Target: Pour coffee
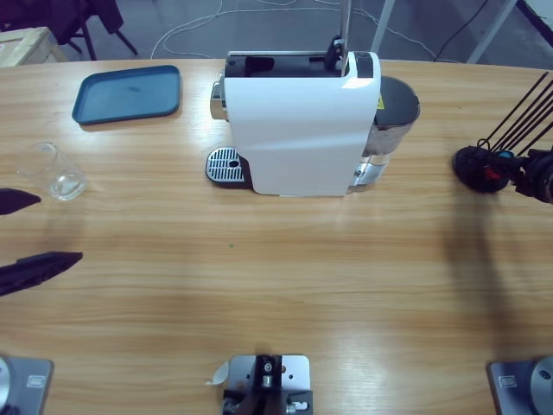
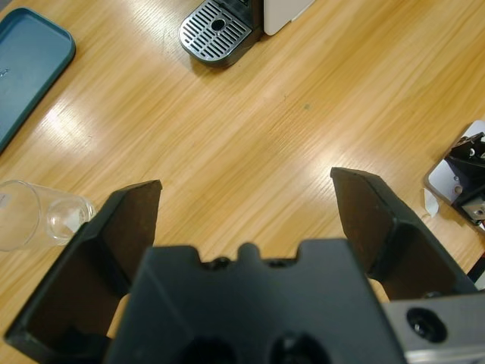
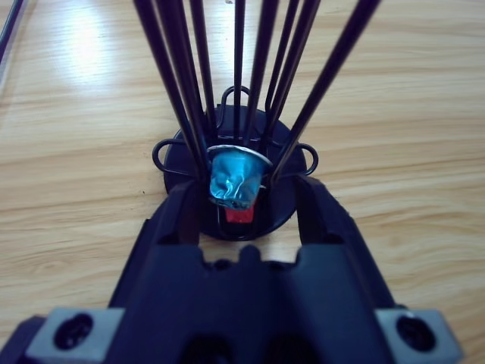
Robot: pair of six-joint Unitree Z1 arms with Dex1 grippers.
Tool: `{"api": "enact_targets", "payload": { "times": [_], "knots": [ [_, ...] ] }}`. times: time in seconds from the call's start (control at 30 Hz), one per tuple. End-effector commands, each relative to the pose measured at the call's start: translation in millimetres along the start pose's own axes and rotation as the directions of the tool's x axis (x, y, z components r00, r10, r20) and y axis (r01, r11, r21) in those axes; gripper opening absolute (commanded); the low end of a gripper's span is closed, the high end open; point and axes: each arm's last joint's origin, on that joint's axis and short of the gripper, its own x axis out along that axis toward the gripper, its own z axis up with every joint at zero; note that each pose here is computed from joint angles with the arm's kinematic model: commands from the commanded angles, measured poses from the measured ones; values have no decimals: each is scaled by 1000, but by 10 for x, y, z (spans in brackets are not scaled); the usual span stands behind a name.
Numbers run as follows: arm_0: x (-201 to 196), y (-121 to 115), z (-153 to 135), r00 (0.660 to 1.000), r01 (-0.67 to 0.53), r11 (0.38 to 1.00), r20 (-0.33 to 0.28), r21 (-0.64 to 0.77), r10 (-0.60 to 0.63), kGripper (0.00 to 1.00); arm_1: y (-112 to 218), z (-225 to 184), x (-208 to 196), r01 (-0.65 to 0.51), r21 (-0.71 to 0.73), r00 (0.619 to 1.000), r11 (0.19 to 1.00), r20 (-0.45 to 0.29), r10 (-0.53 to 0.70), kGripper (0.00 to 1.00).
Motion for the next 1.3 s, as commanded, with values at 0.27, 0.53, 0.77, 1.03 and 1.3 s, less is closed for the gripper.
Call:
{"api": "enact_targets", "payload": {
  "times": [0.27, 0.53, 0.77, 1.03, 1.3],
  "knots": [
    [-2, 30, -113, 1000, -22, 1000, 2, -22, 22, 968, 14, -84, 37, 3, -23, 1000, 1000, -28, -3, 0],
    [-17, 35, -117, 1000, -21, 999, 9, -24, 21, 968, 20, -94, 64, 5, -32, 999, 999, -35, -6, 0],
    [-12, 34, -122, 1000, -21, 999, 7, -24, 21, 968, -28, 21, -135, 2, -28, 999, 1000, 34, -1, 0],
    [4, 30, -123, 1000, -21, 999, 8, -24, 21, 968, -81, 116, -351, -2, -18, 998, 1000, 65, 3, 0],
    [4, 28, -107, 1000, -19, 999, 21, -28, 20, 968, -101, 310, -558, -19, -5, 992, 1000, 121, 19, 0]
  ]
}}
